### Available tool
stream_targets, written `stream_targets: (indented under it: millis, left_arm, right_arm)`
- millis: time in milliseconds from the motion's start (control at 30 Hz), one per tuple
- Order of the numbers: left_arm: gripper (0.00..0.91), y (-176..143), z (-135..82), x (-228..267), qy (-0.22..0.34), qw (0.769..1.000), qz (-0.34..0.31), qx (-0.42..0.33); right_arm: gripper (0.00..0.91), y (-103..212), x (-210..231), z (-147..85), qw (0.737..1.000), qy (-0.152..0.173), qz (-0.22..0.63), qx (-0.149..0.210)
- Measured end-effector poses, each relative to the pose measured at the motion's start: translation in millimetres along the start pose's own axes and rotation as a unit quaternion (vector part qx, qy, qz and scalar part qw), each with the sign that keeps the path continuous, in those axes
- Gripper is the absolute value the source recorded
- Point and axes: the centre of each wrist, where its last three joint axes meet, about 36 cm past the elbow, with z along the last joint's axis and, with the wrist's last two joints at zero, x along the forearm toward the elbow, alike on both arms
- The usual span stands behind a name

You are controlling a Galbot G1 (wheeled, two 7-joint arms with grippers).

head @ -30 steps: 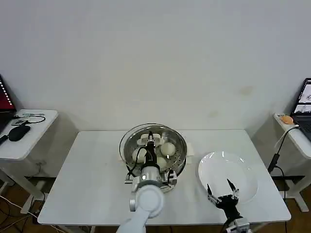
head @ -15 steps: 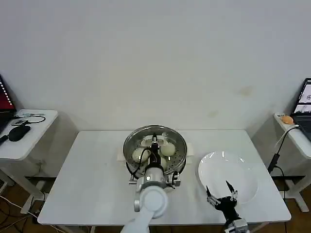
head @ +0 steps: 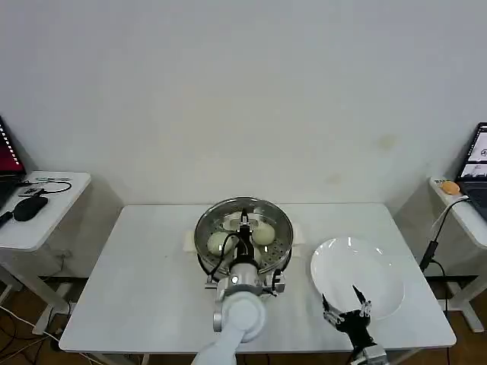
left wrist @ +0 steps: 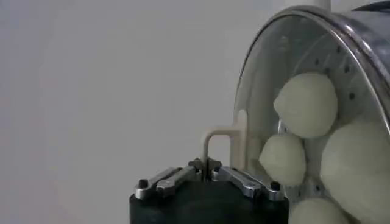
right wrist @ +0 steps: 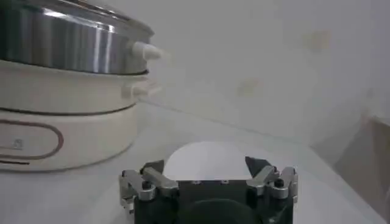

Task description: Take steamed baozi put them in steamer then cover it.

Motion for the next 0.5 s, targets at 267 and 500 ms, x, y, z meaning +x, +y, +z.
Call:
stream_targets:
  millis: [267,500]
  left_arm:
    - [0.000,-0.4,-0.8,0.1,0.000,1.000,-0.001,0.003]
    - [0.907,-2.4,-2.5,-2.2,0.000,1.000,-0.001,0.007]
  right_arm:
    - [0.907,1.7,-0.2,0.6,1.000,0.001,-0.002,0.001]
    - [0.907,3.7,0.5,1.4,1.000,0.002,-0.004,0.003]
